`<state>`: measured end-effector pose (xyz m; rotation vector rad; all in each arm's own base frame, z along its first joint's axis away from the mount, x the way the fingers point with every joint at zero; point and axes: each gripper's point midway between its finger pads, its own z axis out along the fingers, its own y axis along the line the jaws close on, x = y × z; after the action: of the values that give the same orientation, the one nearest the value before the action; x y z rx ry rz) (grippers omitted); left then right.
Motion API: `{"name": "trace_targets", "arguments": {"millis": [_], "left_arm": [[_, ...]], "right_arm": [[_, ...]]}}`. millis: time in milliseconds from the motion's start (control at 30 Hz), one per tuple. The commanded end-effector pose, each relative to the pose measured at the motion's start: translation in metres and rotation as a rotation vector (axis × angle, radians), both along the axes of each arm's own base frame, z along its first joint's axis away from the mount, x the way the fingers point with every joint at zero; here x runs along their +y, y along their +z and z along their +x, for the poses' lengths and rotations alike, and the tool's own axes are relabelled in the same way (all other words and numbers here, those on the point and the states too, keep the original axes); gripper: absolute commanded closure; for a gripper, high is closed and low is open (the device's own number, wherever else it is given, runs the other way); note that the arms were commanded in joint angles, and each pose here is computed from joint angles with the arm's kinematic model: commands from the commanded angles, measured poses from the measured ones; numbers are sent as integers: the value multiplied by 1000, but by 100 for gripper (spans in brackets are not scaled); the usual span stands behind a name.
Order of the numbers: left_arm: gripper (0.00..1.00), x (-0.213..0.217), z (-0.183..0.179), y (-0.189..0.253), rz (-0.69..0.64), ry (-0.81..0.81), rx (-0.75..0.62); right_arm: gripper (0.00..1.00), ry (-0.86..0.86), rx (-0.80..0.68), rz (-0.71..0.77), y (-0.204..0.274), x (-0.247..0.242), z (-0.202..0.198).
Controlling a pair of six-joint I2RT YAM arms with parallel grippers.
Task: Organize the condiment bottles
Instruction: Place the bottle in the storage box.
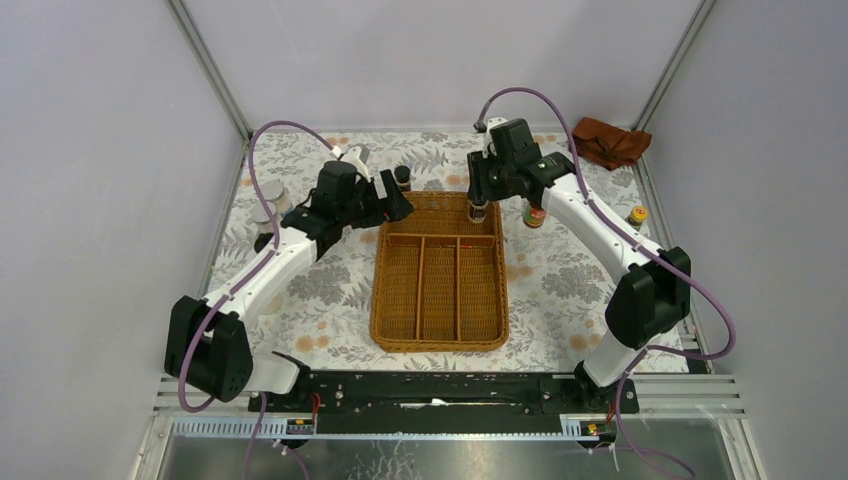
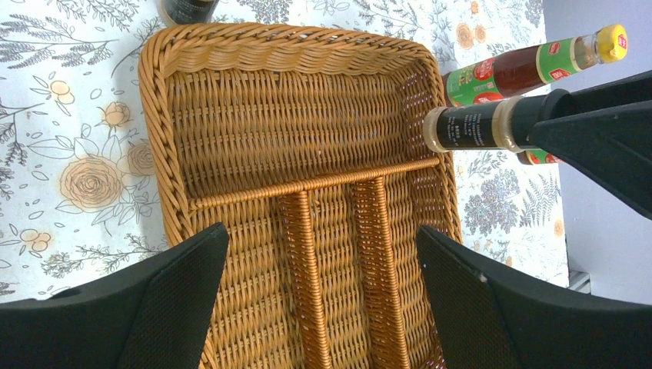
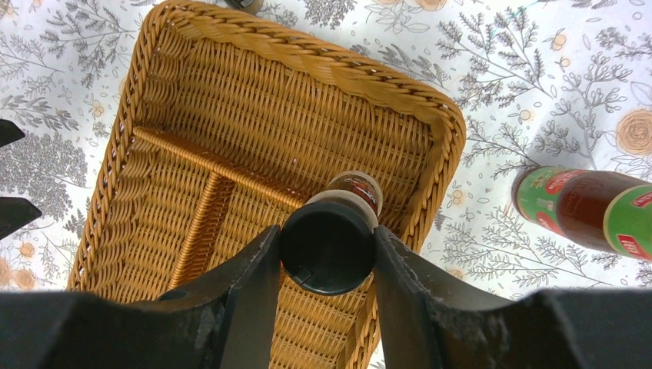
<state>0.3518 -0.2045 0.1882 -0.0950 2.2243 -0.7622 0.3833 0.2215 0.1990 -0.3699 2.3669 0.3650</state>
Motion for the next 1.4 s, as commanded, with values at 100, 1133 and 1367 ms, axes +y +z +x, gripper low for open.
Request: {"name": "trace_targets", "arguments": {"millis": [100,1133,1367], "left_arm": [[5,-1,-1,8,-18,22,-42],[5,-2,3,-4,21,12,-23],[5,-2,5,-8,34,5,-17]], "right_arm": [[100,27,-62,81,20,13,-3],[100,23,6,10,-52,20,29],[100,9,8,10,-58,14,41]]}}
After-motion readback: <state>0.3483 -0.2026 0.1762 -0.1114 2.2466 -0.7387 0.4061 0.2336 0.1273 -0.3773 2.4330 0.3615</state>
